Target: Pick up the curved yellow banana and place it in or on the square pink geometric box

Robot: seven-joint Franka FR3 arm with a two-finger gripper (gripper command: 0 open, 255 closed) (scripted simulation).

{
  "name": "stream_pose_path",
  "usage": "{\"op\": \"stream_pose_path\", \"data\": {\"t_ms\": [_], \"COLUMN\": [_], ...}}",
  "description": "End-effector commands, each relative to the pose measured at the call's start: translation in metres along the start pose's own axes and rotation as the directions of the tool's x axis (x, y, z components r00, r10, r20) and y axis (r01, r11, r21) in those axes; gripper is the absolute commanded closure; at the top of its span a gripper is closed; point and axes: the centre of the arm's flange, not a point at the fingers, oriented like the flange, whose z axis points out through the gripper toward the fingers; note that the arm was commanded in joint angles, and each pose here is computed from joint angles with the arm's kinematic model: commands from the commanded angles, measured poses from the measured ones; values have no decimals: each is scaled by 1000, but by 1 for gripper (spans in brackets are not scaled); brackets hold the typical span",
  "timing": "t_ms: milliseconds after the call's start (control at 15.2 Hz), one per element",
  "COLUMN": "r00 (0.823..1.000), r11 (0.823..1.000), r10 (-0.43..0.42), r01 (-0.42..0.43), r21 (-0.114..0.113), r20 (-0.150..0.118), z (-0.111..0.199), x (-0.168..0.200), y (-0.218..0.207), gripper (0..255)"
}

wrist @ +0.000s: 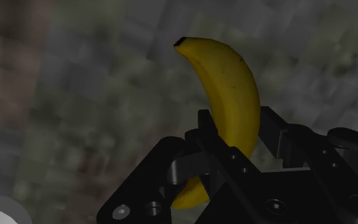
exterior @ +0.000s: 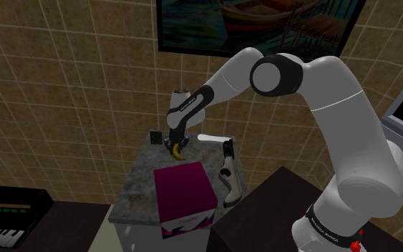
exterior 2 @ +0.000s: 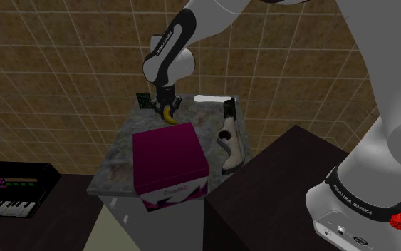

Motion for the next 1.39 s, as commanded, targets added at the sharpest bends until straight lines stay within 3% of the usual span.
{"op": "stream_pose_path", "data": {"t_ms": [0,1320], "r00": [1000,1000], "r11": [1000,1000], "r10": [0,0], "r01": [0,0], "r21": [0,0], "r20": [0,0], "z": [0,-100], "x": [0,-2], "y": [0,-8], "gripper": [255,255]}}
